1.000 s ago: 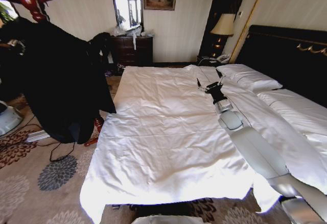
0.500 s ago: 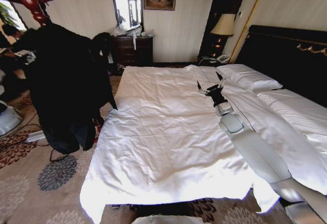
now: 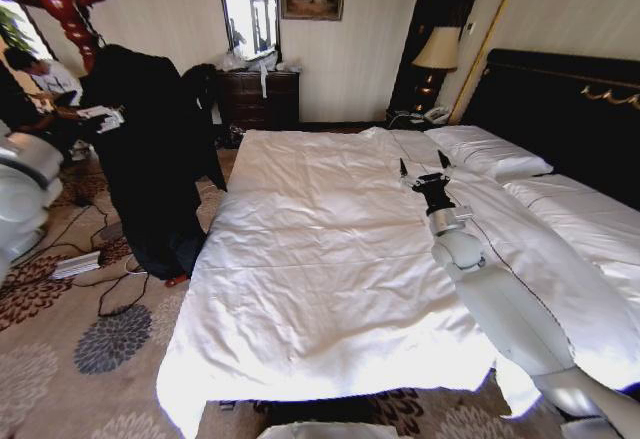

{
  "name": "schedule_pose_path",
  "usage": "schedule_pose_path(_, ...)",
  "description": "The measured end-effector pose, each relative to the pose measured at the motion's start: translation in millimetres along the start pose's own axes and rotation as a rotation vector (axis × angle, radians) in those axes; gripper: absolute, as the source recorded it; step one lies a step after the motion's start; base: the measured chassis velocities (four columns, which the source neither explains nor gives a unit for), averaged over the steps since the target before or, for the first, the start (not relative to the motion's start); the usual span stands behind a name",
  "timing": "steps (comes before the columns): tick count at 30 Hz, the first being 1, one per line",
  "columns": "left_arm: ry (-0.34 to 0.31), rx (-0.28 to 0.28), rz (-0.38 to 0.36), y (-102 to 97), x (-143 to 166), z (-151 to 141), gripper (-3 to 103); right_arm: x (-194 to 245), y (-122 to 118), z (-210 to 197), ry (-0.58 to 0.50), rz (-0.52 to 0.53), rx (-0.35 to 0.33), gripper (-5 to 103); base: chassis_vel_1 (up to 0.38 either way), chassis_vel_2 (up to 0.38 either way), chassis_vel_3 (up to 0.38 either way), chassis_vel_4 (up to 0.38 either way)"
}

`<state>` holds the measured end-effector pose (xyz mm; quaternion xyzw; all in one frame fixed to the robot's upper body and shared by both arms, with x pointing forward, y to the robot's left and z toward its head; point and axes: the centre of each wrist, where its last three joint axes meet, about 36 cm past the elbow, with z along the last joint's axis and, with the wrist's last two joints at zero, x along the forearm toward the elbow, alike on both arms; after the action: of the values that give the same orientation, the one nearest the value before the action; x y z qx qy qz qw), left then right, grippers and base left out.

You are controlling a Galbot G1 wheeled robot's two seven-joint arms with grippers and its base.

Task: Pick up the clothes from the bed and hang them on the clothes hanger.

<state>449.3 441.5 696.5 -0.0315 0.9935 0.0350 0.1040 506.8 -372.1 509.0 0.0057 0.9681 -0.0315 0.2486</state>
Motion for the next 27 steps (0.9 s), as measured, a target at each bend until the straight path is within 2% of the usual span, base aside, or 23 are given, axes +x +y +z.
schedule_pose_path(3,0.045,0.016,-0.006,-11.7,13,33,100,28,-14,-12,0.000,0.077,-0.048,100,0.000,0.000,0.000,0.000)
schedule_pose_path(4,0.064,0.032,-0.009,-22.6,25,54,100,52,-23,-22,0.004,0.128,-0.061,100,0.000,0.000,0.000,0.000)
schedule_pose_path(5,0.064,0.032,-0.009,-22.6,25,54,100,52,-23,-22,0.004,0.128,-0.061,100,0.000,0.000,0.000,0.000)
schedule_pose_path(8,0.085,0.075,-0.008,-47.8,56,85,100,113,-33,-42,0.037,0.207,-0.014,100,0.000,0.000,0.000,0.000)
schedule_pose_path(10,0.090,0.086,0.003,-54.2,66,92,100,126,-32,-46,0.043,0.210,0.004,100,0.000,0.000,0.000,0.000)
schedule_pose_path(13,0.106,0.133,0.057,-77.7,106,118,100,165,-9,-60,0.061,0.209,0.023,100,0.000,0.000,0.000,0.000)
schedule_pose_path(15,0.111,0.164,0.093,-95.9,137,134,100,193,15,-68,0.092,0.221,0.015,100,0.000,0.000,0.000,0.000)
schedule_pose_path(16,0.111,0.164,0.093,-95.9,137,134,100,193,15,-68,0.092,0.221,0.015,100,0.000,0.000,0.000,0.000)
schedule_pose_path(18,0.104,0.163,0.092,-111.7,162,140,100,220,39,-73,0.141,0.219,0.040,100,0.000,0.000,0.000,0.000)
schedule_pose_path(19,0.104,0.163,0.092,-111.7,162,140,100,220,39,-73,0.141,0.219,0.040,100,0.000,0.000,0.000,0.000)
schedule_pose_path(22,0.112,0.156,0.072,-133.2,197,135,100,242,60,-91,0.180,0.187,0.101,100,0.000,0.000,0.000,0.000)
schedule_pose_path(27,0.119,0.151,0.097,-151.8,231,122,100,256,79,-117,0.214,0.143,0.093,100,0.000,0.000,0.000,0.000)
